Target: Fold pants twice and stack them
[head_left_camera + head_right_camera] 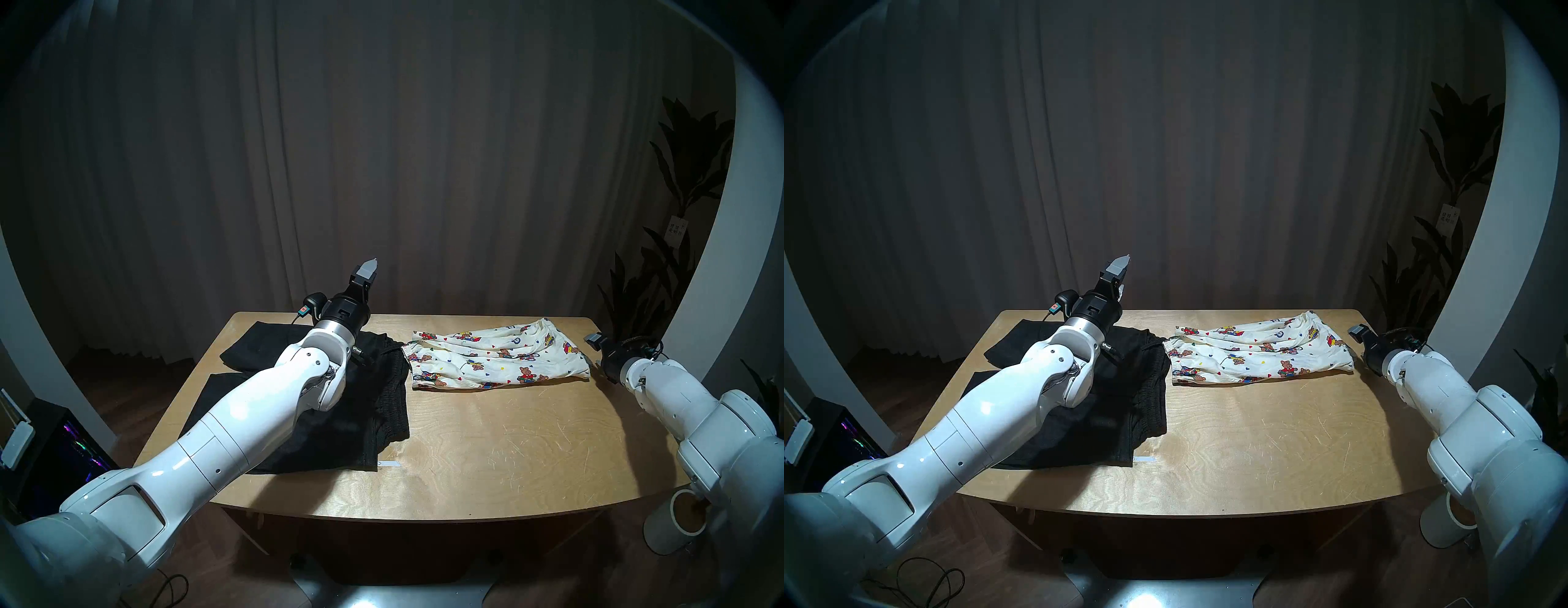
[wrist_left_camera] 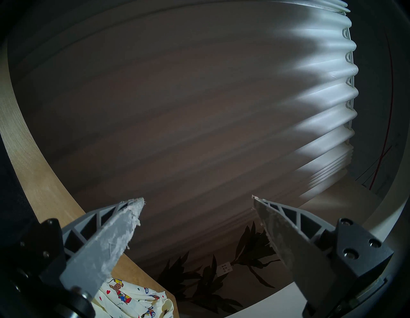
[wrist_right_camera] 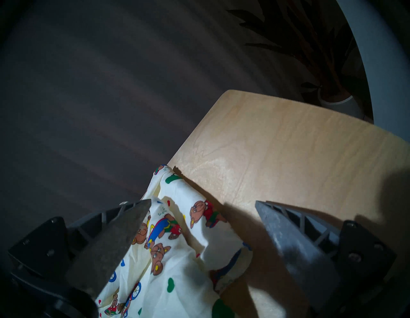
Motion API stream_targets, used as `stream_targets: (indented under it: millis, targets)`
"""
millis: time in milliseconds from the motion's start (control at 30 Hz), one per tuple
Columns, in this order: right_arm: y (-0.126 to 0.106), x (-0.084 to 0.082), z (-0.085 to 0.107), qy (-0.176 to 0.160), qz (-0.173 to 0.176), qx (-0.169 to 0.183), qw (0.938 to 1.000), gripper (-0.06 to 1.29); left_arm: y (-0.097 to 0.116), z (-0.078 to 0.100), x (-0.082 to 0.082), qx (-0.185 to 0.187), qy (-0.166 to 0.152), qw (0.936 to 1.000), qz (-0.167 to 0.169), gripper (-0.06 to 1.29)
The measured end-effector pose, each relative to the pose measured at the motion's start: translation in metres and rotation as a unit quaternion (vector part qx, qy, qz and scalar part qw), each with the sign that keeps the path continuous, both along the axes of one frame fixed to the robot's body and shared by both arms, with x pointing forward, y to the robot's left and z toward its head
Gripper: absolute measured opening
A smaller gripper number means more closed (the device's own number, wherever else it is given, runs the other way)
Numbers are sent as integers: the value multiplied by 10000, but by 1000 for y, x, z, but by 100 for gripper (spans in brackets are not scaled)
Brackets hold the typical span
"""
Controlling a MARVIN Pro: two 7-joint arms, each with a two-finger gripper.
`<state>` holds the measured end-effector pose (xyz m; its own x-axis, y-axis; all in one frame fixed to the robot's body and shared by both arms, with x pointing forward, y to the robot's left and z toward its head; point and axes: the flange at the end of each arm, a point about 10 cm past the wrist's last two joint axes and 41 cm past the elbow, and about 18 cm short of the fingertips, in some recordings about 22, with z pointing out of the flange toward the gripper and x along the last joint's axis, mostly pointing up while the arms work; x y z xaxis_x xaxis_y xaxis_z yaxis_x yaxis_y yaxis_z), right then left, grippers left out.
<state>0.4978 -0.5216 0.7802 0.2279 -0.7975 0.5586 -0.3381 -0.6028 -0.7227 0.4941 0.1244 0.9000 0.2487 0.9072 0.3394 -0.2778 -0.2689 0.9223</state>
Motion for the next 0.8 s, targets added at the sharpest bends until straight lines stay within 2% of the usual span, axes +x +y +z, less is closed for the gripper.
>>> stream_targets:
  millis: [200, 400, 800]
  targets:
    - [-1, 4, 1, 27, -265, 117, 9996, 122, -3, 0, 2, 11, 12, 10000, 17, 125]
    - [1, 7, 2, 123, -297, 101, 9994, 121, -6, 0, 4, 16, 35, 10000, 59, 125]
    - [14, 12, 4, 383, 371, -154, 9985, 121, -7, 5, 6, -72, -30, 9996, 261, 125]
